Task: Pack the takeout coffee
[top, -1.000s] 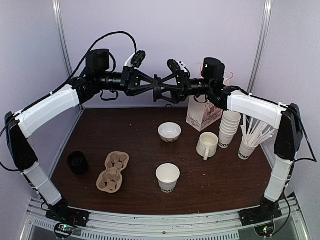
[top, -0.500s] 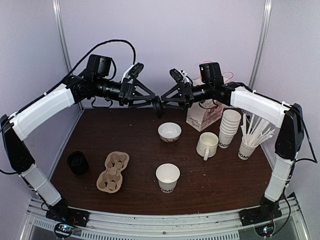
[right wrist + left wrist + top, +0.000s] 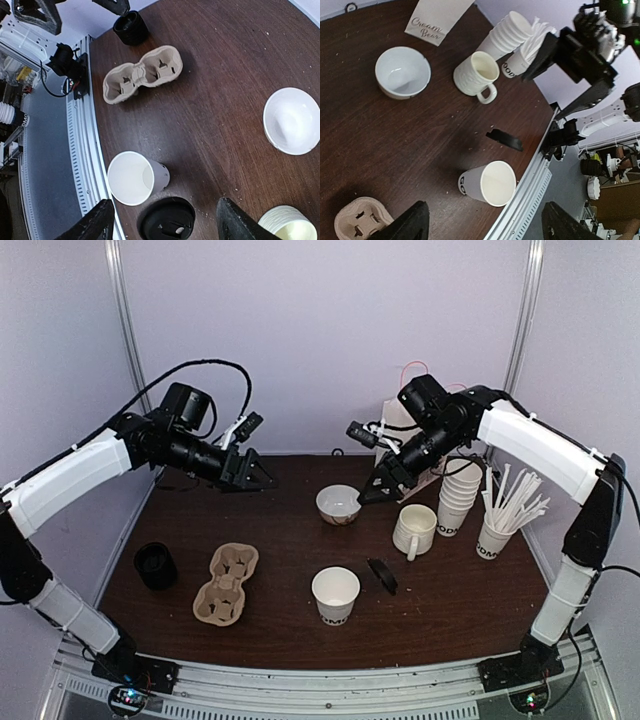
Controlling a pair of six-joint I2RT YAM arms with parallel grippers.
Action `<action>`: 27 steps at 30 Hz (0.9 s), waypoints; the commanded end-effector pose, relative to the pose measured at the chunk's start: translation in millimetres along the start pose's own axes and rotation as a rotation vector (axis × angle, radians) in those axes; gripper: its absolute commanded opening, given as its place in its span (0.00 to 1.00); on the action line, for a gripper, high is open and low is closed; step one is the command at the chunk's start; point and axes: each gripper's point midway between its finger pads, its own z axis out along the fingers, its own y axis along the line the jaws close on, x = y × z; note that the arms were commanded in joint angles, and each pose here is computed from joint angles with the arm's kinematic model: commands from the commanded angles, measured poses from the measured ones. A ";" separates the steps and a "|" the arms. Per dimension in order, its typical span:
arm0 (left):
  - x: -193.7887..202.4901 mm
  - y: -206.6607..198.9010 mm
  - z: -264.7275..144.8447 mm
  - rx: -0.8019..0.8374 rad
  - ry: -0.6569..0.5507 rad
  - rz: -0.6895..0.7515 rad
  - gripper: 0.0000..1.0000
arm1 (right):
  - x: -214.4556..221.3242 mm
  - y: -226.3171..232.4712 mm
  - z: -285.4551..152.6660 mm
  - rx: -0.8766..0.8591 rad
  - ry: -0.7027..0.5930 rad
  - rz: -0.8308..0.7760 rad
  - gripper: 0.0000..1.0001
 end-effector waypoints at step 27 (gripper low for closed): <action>-38.6 60.0 21.6 -0.275 -0.129 0.136 0.74 | 261.6 -32.6 -7.7 0.308 0.651 -0.568 0.50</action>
